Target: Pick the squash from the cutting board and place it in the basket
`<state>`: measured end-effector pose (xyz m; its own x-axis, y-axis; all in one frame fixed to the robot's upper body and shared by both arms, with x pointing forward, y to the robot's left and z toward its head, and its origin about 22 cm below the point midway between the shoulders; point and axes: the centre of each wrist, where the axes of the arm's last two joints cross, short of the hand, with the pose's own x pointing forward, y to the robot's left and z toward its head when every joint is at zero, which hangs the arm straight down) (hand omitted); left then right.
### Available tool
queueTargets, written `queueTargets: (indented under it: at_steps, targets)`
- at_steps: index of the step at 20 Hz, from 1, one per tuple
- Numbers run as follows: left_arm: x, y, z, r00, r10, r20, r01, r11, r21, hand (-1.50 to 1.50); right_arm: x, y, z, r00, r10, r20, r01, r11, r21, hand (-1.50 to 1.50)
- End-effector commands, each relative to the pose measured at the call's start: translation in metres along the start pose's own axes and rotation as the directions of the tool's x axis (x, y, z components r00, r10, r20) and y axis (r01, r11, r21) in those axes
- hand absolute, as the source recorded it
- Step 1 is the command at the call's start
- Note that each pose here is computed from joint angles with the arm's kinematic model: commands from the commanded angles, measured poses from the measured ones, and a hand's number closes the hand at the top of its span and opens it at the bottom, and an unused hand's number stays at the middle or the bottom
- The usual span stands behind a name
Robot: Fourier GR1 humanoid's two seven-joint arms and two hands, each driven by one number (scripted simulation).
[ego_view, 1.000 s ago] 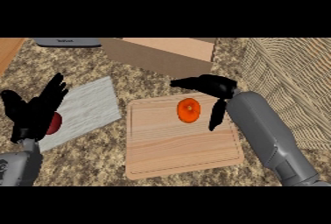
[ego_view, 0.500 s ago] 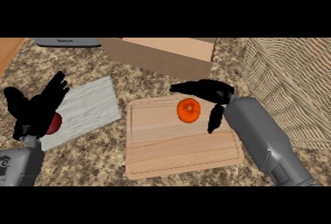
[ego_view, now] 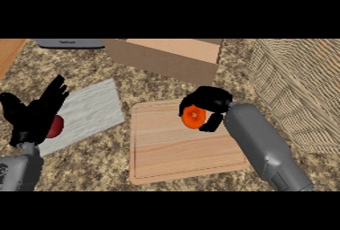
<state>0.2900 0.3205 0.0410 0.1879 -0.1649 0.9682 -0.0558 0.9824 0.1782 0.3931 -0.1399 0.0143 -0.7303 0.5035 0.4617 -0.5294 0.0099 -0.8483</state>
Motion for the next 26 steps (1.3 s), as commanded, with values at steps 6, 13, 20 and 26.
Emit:
queueTargets:
  at_steps: [6, 13, 20, 26]
  targets:
    - [0.007, -0.013, -0.007, 1.0, -0.002, 0.014, 0.002, 1.0, -0.011, 0.0, 0.005, 0.007, -0.021, 0.975, -0.066, -0.213, 0.05, 0.996, -0.079, 1.5]
    - [0.001, 0.001, -0.003, 1.0, 0.005, 0.0, -0.005, 1.0, 0.031, 0.0, -0.014, 0.002, -0.001, 0.558, -0.525, -0.642, 0.133, 0.821, -0.555, 1.5]
    - [0.012, -0.023, -0.01, 1.0, -0.008, 0.027, 0.01, 0.997, -0.08, 0.0, 0.002, -0.065, -0.012, 0.273, -0.819, -0.504, -0.113, 0.494, -0.862, 1.5]
    - [0.022, -0.052, -0.019, 0.999, -0.018, 0.047, 0.024, 0.992, -0.128, 0.0, 0.054, -0.137, -0.043, 0.468, -0.808, -0.358, -0.373, 0.187, -0.909, 1.5]
